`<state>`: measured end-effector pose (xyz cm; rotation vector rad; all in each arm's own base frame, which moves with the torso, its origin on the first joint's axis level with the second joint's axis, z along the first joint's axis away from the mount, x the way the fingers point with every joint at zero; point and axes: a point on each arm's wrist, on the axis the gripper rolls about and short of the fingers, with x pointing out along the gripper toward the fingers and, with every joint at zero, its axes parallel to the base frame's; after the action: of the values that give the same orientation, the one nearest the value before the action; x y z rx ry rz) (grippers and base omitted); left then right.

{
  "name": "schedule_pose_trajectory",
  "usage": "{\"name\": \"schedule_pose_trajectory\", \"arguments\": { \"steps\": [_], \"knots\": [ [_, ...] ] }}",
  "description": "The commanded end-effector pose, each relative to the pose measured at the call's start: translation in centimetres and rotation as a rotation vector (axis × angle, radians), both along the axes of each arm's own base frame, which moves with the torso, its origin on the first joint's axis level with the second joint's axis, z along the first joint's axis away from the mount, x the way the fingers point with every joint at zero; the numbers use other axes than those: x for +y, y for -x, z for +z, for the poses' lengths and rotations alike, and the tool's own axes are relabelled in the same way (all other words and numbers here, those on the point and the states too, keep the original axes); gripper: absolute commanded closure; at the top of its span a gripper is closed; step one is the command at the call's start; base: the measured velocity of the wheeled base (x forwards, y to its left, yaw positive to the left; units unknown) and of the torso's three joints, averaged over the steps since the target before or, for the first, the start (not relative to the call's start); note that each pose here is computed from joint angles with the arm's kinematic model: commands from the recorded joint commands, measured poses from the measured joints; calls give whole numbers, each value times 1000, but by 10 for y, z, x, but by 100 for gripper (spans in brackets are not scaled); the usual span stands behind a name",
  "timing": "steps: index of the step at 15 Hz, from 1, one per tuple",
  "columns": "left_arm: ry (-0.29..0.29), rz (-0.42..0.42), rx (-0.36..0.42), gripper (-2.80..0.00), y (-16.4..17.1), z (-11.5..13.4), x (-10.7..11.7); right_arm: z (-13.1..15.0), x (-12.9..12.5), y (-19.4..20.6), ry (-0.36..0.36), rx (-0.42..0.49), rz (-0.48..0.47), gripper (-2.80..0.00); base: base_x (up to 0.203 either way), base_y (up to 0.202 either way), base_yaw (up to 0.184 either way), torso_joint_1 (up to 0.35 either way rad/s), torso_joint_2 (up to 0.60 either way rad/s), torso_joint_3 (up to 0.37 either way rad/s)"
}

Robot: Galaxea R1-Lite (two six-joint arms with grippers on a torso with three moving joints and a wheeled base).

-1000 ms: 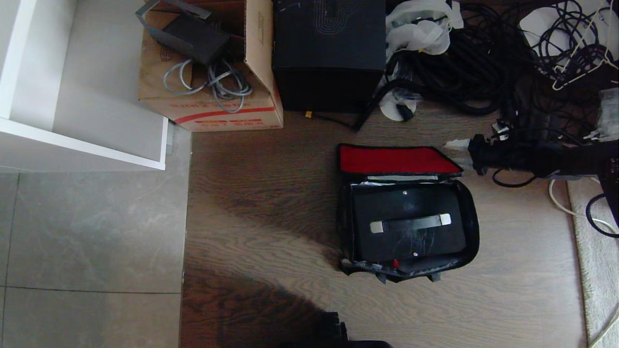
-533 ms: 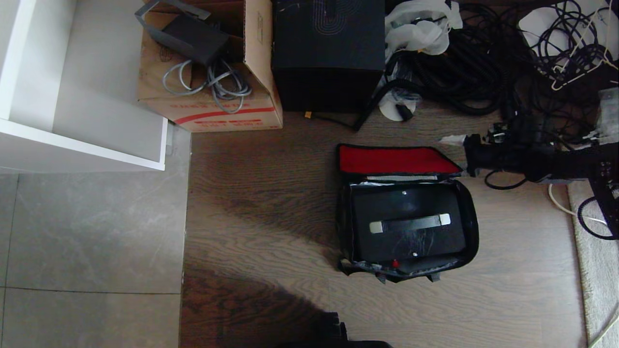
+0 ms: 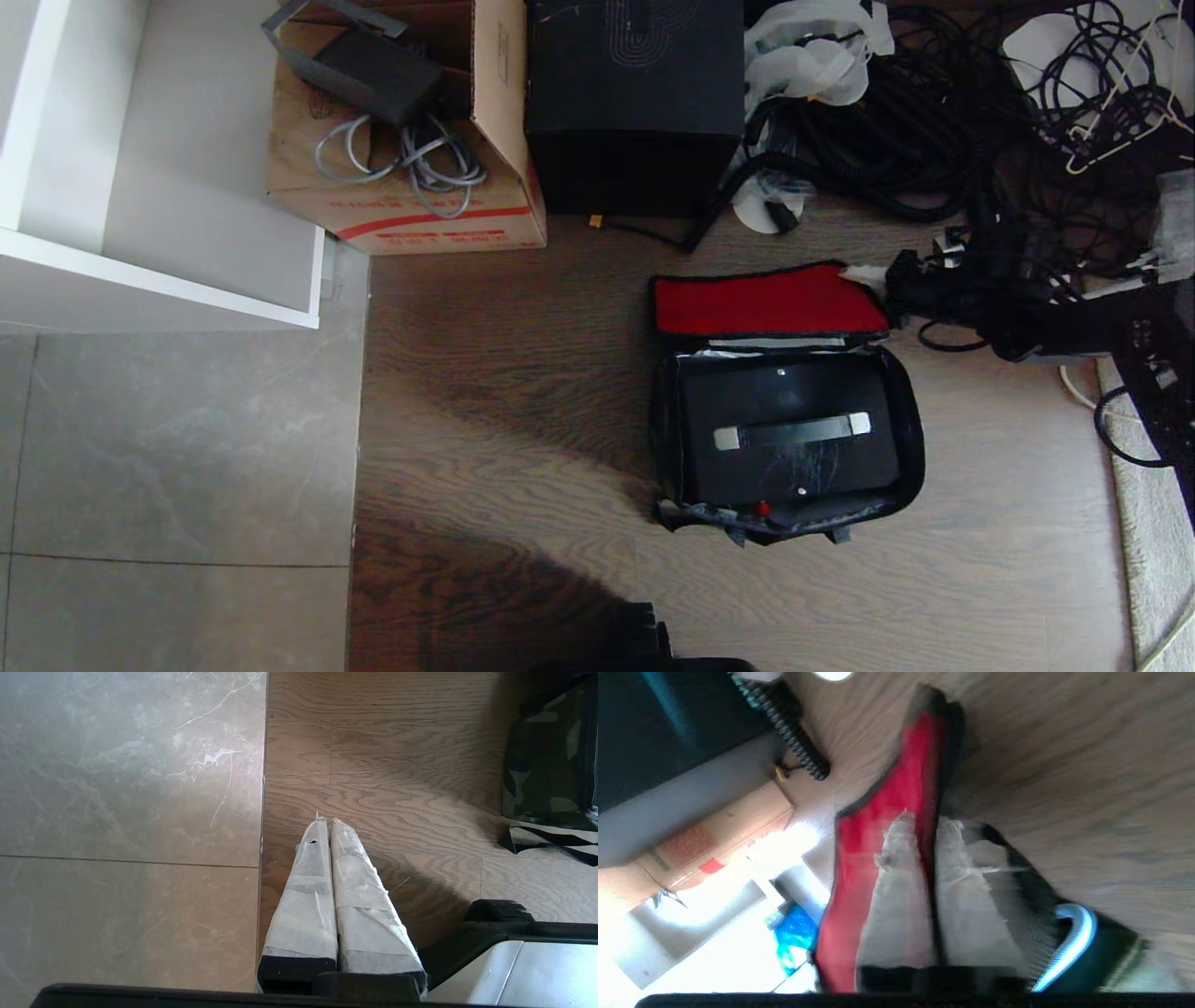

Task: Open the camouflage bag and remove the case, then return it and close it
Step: Close the top of the storage box

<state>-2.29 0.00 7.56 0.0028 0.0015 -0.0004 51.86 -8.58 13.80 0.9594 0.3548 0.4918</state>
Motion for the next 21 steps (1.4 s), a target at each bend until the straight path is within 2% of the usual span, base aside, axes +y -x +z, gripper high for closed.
{"name": "schedule_pose_trajectory", "arguments": {
  "steps": [1,4,7,10,14,16,21],
  "knots": [
    [0,0,0,0,0,0,0,3,-1,1,-3,-4,3,0,0,0,0,0,0,0],
    [0,0,0,0,0,0,0,12,-1,4,1,-18,0,0,0,0,0,0,0,0],
    [0,0,0,0,0,0,0,39,-1,19,22,-59,-2,0,0,0,0,0,0,0],
    [0,0,0,0,0,0,0,51,2,44,132,-99,16,0,0,0,0,0,0,0],
    [0,0,0,0,0,0,0,50,13,86,288,-147,128,0,0,0,0,0,0,0],
    [0,0,0,0,0,0,0,48,17,103,380,-200,177,0,0,0,0,0,0,0],
    [0,0,0,0,0,0,0,40,22,124,438,-206,218,0,0,0,0,0,0,0]
  ]
}}
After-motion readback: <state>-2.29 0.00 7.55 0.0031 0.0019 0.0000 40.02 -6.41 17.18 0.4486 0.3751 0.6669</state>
